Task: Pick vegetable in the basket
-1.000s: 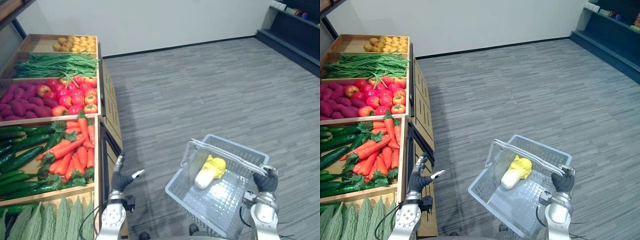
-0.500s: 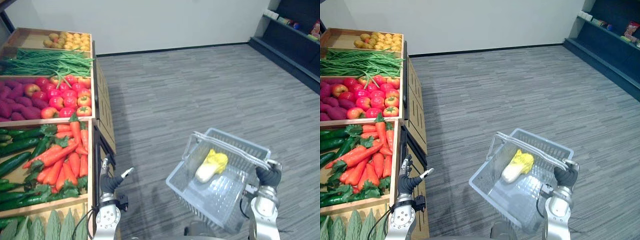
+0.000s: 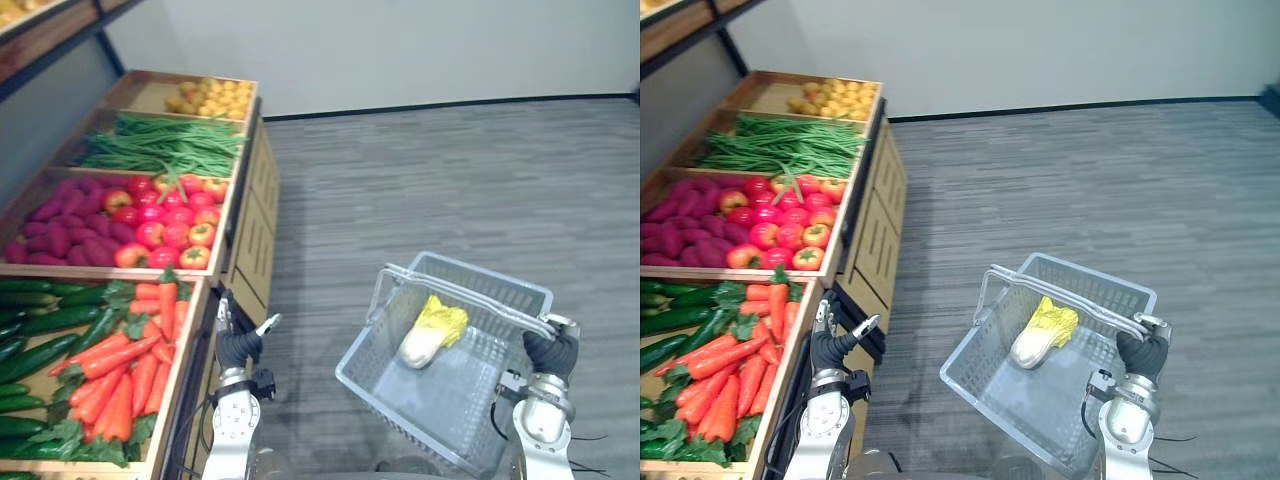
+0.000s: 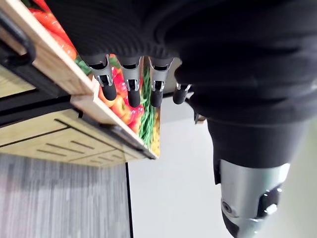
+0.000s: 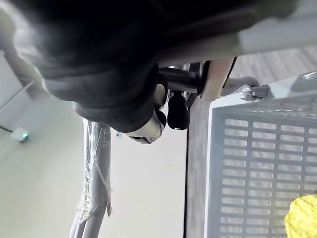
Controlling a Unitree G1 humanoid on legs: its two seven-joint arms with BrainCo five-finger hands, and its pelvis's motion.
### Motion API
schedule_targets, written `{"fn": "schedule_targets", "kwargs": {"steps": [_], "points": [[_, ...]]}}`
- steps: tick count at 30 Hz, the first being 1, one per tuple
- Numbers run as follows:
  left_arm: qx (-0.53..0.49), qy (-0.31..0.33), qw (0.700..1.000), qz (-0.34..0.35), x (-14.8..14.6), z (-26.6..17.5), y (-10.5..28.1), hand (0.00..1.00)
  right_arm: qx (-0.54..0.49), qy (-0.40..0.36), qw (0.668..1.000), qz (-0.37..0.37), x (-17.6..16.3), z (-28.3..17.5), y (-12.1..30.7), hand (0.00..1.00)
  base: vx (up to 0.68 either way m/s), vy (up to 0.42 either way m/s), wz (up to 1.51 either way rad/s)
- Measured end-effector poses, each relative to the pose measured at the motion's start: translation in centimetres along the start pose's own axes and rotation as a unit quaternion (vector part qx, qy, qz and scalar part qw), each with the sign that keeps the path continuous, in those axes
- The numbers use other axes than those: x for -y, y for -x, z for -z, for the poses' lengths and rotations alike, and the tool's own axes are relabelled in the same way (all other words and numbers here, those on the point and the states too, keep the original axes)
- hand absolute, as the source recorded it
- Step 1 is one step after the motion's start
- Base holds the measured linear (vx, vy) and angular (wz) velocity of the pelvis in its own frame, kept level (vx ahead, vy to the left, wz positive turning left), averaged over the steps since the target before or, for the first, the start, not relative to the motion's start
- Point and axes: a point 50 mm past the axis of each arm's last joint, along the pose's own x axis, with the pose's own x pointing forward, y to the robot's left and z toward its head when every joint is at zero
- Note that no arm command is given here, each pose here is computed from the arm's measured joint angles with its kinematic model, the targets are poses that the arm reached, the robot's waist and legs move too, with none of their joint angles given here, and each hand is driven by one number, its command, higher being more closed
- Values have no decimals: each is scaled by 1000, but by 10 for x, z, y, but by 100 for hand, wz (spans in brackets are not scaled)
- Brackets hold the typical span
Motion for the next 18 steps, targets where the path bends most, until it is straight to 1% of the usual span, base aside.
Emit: {"fn": "schedule_targets", "kwargs": {"steps": [5, 7, 9, 11, 14, 16, 18], "points": [[-22, -12, 1000, -9, -7, 10, 6, 0, -68, 20, 997, 29, 8, 31, -9, 100, 255, 203, 124], [-22, -17, 1000, -5, -8, 10, 6, 0, -92, 36, 994, 37, 13, 42, -8, 100, 322, 160, 166], [-13, -21, 1000, 1, -8, 7, 2, 0, -97, 40, 994, 43, 17, 45, -6, 100, 376, 55, 156], [-8, -35, 999, 13, -8, 6, 1, 0, -114, 26, 991, 69, 29, 49, 4, 100, 319, -83, 104], [9, -37, 999, 29, -1, -2, 2, 0, -143, 3, 985, 100, 44, 58, 22, 100, 284, -159, 149], [24, -34, 999, 33, 0, -9, 1, 0, -175, -13, 977, 122, 53, 68, 36, 100, 362, -279, 162], [35, -37, 998, 34, -2, -13, -2, 0, -191, -7, 974, 125, 58, 74, 41, 100, 437, -305, 106]]}}
